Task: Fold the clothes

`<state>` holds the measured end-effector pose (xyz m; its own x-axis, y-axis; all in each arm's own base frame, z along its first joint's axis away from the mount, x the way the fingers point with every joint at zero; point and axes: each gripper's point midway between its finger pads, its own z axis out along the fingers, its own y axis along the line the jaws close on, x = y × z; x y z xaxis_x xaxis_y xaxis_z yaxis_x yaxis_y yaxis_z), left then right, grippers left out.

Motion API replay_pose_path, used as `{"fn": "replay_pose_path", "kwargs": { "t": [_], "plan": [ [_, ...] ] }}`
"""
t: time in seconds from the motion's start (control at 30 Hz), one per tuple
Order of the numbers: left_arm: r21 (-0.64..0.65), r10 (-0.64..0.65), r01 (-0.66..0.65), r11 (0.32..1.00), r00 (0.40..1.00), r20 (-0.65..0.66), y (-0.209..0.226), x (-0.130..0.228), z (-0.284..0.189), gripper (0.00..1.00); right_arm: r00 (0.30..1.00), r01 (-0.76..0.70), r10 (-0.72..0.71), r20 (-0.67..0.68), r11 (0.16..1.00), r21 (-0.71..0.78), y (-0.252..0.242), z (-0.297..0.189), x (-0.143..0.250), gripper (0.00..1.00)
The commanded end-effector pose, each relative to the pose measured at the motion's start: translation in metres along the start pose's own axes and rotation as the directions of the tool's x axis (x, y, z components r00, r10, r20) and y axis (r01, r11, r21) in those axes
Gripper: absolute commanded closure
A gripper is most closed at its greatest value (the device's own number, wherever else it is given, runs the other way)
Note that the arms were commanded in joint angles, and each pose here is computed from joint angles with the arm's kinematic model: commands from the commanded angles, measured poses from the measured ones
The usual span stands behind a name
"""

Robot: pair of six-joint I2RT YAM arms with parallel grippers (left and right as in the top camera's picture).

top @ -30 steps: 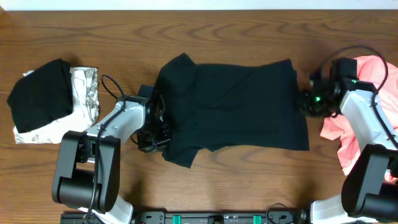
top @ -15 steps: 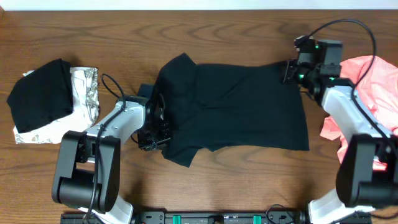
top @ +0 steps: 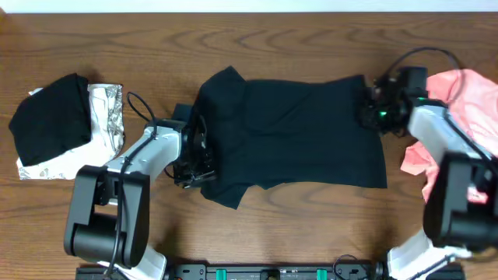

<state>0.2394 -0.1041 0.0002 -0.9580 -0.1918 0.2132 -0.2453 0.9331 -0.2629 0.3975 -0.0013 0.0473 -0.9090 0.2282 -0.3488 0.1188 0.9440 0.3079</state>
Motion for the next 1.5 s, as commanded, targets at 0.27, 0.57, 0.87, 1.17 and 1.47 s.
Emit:
{"fn": "replay_pose_path", "kwargs": {
  "t": [0.27, 0.57, 0.87, 1.17, 1.47],
  "plan": [
    [-0.075, -0.02, 0.013, 0.997, 0.996, -0.093, 0.018, 0.023, 0.0, 0.38, 0.998, -0.033, 0.039, -0.045, 0.992, 0.126, -0.006, -0.112, 0.045, 0.64],
    [-0.124, -0.073, 0.049, 0.991, 0.977, -0.198, 0.027, 0.051, -0.005, 0.37, 0.971, -0.088, 0.125, -0.203, 0.98, 0.18, -0.019, -0.097, 0.098, 0.64],
    [-0.074, 0.012, -0.02, 0.997, 0.994, -0.109, 0.01, 0.03, 0.005, 0.37, 0.958, -0.123, 0.158, -0.24, 0.98, 0.153, -0.021, -0.075, 0.124, 0.64],
    [-0.059, 0.031, -0.04, 0.997, 0.99, -0.14, -0.012, 0.047, 0.016, 0.43, 0.957, -0.124, 0.159, -0.242, 0.98, 0.154, -0.021, -0.074, 0.125, 0.64],
    [-0.066, 0.031, -0.041, 0.997, 0.989, -0.142, -0.012, 0.049, 0.017, 0.94, 0.956, -0.124, 0.16, -0.248, 0.98, 0.154, -0.021, -0.074, 0.127, 0.66]
  ]
}}
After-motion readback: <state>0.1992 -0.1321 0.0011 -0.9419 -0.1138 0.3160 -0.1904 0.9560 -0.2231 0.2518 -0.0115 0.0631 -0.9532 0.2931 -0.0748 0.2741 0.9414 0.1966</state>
